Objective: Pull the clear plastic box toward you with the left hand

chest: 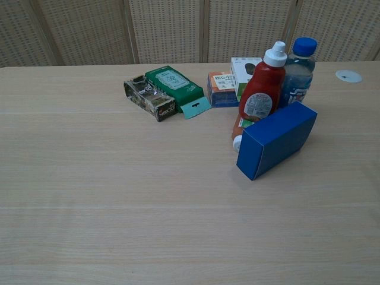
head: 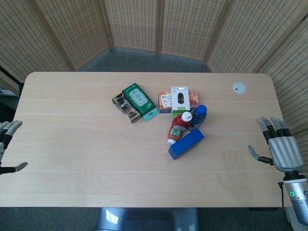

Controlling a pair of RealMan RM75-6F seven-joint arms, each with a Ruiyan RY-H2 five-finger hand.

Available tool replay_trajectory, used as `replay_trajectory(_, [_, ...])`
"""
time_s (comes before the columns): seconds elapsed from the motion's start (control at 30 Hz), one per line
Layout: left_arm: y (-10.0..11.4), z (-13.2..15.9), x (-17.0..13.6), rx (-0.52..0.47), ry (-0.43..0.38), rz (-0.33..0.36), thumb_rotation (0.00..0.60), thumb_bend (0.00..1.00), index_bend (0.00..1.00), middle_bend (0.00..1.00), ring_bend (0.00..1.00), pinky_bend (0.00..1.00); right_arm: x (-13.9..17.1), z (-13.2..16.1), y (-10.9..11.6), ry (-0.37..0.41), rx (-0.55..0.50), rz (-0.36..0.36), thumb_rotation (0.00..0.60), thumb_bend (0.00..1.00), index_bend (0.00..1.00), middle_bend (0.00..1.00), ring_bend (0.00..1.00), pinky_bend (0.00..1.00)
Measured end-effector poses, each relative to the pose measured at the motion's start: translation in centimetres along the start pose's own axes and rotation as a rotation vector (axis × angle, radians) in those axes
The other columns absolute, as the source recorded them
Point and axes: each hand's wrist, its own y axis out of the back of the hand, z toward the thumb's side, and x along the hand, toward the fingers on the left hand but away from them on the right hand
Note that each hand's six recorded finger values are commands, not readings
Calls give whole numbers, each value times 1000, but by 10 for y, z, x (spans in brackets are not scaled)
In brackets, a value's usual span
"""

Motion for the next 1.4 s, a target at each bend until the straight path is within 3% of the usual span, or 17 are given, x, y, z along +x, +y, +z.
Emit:
replay_trajectory(0.27, [-8, 2, 12, -31, -11, -51, 600, 46, 11, 0, 0, 0, 6, -4, -3, -13, -46, 1, 122, 382, 0, 0, 0, 0])
replay_trajectory(0.5, [-1, 11, 27, -67, -52, -67, 600, 45, 0, 0, 0, 0, 17, -8, 4, -13, -62, -33, 120, 383, 0, 0, 0, 0])
replay_trajectory(0.8, [-4, 27, 68, -56, -86, -137, 600, 46, 0, 0, 0, 0, 31, -16, 6, -31, -67, -37, 122, 382, 0, 0, 0, 0])
replay_trajectory(1.4, [-68, 106, 201, -3, -187, -292, 597, 46, 0, 0, 0, 0, 35, -18, 10, -69, -31, -14, 121, 382, 0, 0, 0, 0])
